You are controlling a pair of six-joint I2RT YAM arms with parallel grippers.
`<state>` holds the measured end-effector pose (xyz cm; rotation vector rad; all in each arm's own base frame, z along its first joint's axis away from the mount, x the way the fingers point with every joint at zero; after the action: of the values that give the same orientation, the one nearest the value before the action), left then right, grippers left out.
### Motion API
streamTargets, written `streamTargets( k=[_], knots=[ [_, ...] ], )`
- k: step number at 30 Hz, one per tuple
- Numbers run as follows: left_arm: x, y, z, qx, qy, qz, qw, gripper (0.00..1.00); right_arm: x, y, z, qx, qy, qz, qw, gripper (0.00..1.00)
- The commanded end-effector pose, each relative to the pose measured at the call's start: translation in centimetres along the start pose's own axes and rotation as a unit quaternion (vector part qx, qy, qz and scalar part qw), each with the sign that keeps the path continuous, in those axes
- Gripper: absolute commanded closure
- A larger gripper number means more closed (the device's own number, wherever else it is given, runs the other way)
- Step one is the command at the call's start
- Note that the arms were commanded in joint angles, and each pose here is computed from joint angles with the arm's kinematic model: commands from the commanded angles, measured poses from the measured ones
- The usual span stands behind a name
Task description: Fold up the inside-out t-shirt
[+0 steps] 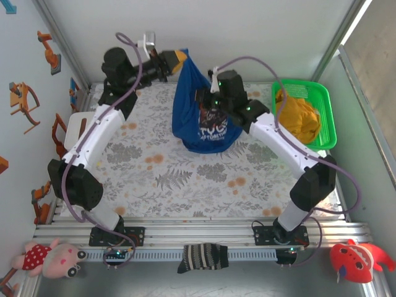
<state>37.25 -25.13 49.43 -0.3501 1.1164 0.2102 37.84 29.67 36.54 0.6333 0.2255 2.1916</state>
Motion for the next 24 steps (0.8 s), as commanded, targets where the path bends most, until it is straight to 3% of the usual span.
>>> streamTargets(
  k=[1, 5, 10, 13, 19, 22, 24],
  knots=[
    [-9.4, 1.9, 2.5, -0.037, -0.102, -0.073, 0.991, 1.0, 3.9, 4.4, 6.7, -0.073, 0.043, 0.062, 0.995, 1.0],
    [-12.1, 2.6, 4.5, -0.056, -0.123, -0.092, 0.987, 1.0, 5.8, 7.2, 10.0, -0.121, 0.047, 0.094, 0.987, 1.0],
    [-9.0, 2.2, 4.6, -0.044, -0.091, -0.069, 0.992, 1.0, 3.9, 6.5, 5.9, -0.106, 0.017, 0.083, 0.991, 1.0],
    [-3.7, 2.1, 3.5, -0.031, -0.049, -0.029, 0.998, 1.0, 1.1, 5.3, 0.7, -0.083, -0.028, 0.066, 0.994, 1.0],
    [12.0, 3.1, -0.1, 0.008, 0.047, 0.111, 0.993, 1.0, -3.5, 2.4, -11.0, -0.021, -0.121, 0.051, 0.991, 1.0],
    [19.2, 5.0, -1.4, 0.011, 0.086, 0.186, 0.979, 0.85, -5.1, 1.5, -14.6, -0.004, -0.153, 0.039, 0.987, 1.0],
    [22.0, 6.3, -2.2, 0.005, 0.101, 0.213, 0.972, 0.76, -5.4, 1.2, -16.0, 0.008, -0.164, 0.038, 0.986, 1.0]
  ],
)
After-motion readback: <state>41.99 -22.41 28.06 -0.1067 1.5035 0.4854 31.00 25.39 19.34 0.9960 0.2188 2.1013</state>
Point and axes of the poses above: each hand's point on the last joint's axis, 136 mm out from that joint toward the fingers, its own y axis back along the fingers, its own x axis along the line the jaws close on, z = x × y, the point moved 4 cm from there along y, back along the fingers, and after that the axes turned 7 degrees about y, right-handed, at the moved point
